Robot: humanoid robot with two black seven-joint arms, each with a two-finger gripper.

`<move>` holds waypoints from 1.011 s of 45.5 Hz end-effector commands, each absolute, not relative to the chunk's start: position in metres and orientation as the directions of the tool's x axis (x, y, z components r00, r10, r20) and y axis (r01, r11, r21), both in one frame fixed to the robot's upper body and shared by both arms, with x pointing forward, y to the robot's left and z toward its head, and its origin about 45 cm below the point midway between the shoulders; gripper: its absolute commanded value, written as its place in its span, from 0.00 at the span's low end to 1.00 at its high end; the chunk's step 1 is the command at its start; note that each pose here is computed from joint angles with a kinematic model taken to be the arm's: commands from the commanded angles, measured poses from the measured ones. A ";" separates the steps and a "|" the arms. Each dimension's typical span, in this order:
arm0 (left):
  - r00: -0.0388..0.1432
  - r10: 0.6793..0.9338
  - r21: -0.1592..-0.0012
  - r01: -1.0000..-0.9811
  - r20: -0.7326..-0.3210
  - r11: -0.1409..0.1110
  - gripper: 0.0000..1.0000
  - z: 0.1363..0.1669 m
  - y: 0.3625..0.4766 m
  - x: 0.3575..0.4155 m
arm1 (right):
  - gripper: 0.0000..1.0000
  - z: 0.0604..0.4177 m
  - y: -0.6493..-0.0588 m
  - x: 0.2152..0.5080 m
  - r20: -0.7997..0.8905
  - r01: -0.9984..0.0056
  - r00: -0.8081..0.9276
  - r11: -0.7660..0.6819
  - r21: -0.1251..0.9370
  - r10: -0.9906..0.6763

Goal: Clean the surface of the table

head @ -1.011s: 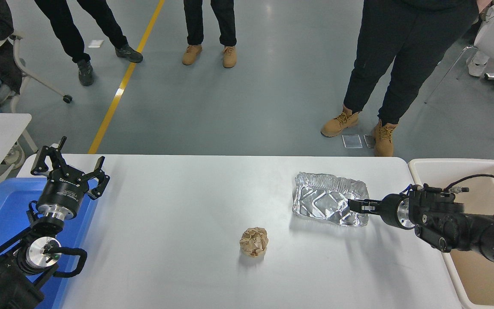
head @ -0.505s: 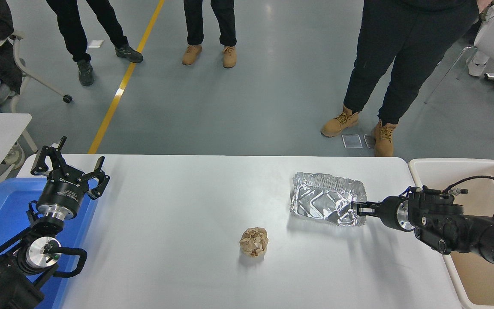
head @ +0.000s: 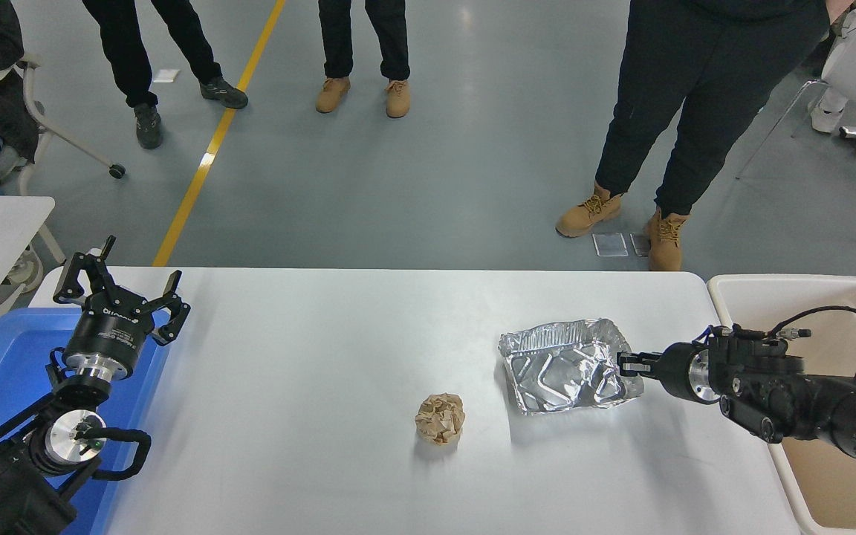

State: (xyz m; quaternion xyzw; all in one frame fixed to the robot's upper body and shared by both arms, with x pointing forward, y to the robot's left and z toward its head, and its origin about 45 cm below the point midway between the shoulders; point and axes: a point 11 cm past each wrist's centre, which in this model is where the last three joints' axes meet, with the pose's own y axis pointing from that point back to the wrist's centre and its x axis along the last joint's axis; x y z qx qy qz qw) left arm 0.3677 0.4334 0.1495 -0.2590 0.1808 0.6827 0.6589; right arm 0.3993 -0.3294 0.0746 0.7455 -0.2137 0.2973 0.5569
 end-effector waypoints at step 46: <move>0.003 0.806 -0.095 -0.993 -0.592 -0.066 0.99 0.1496 0.433 0.3678 | 0.00 0.175 -0.399 0.417 0.716 -0.725 0.681 -0.281 0.629 -0.154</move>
